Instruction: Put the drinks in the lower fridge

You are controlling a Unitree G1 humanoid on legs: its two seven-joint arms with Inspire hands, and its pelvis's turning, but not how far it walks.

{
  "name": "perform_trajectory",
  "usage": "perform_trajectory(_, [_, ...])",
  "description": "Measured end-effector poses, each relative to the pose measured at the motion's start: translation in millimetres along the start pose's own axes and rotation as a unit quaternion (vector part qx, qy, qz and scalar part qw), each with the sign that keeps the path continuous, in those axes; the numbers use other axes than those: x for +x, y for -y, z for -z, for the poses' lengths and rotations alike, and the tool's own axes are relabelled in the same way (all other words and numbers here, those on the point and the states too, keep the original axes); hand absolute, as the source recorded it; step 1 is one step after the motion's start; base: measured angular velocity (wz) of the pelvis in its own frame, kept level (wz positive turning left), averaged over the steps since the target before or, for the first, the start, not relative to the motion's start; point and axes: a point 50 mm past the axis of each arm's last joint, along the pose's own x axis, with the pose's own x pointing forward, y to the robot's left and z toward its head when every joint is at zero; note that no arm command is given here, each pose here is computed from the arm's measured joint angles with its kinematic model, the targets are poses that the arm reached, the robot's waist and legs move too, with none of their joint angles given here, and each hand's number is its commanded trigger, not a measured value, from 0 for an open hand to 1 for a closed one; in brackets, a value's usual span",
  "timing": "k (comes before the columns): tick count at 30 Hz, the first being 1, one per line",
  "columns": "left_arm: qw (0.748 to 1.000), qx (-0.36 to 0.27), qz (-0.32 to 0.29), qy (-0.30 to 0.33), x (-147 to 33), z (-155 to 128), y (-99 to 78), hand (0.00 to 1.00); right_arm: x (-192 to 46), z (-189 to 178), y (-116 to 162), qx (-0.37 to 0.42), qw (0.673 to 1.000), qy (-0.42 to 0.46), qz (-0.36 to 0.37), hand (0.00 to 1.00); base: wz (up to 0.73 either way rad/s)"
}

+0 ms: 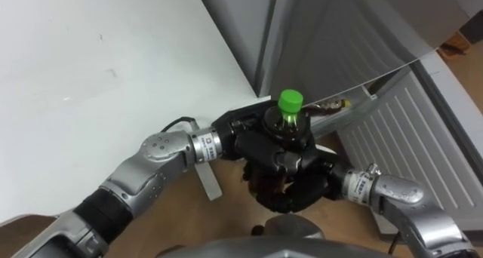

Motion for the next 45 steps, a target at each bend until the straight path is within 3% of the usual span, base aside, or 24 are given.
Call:
perform_trajectory(13, [1.0,-0.011,0.017,0.02,2.0,-4.4,1.2,1.0,0.5,-1.4,-0.7,0.01,1.0,0.011,-0.007,1.0,-0.01])
perform_trajectory(14, [1.0,-0.011,0.018,0.021,2.3,-4.4,1.4,0.67,0.6,-1.3,-0.9,0.01,1.0,0.011,-0.008,1.0,0.0])
perform_trajectory(15, [1.0,-0.011,0.018,0.021,2.3,-4.4,1.4,0.08,0.7,-1.1,-1.2,0.011,1.0,0.011,-0.009,1.0,0.0])
perform_trajectory(16, [1.0,-0.011,0.018,0.021,2.4,-4.4,1.4,0.0,1.0,-1.0,-1.6,0.011,1.0,0.011,-0.01,1.0,0.0])
perform_trajectory(33, [1.0,0.002,0.007,0.024,7.4,-7.4,2.8,0.0,2.1,3.5,-2.6,0.023,1.0,0.011,-0.017,1.0,0.0])
perform_trajectory(45, [0.994,0.065,-0.002,0.092,12.2,-50.1,11.2,0.0,3.6,-11.3,-2.6,0.045,0.994,0.102,-0.011,1.0,0.02])
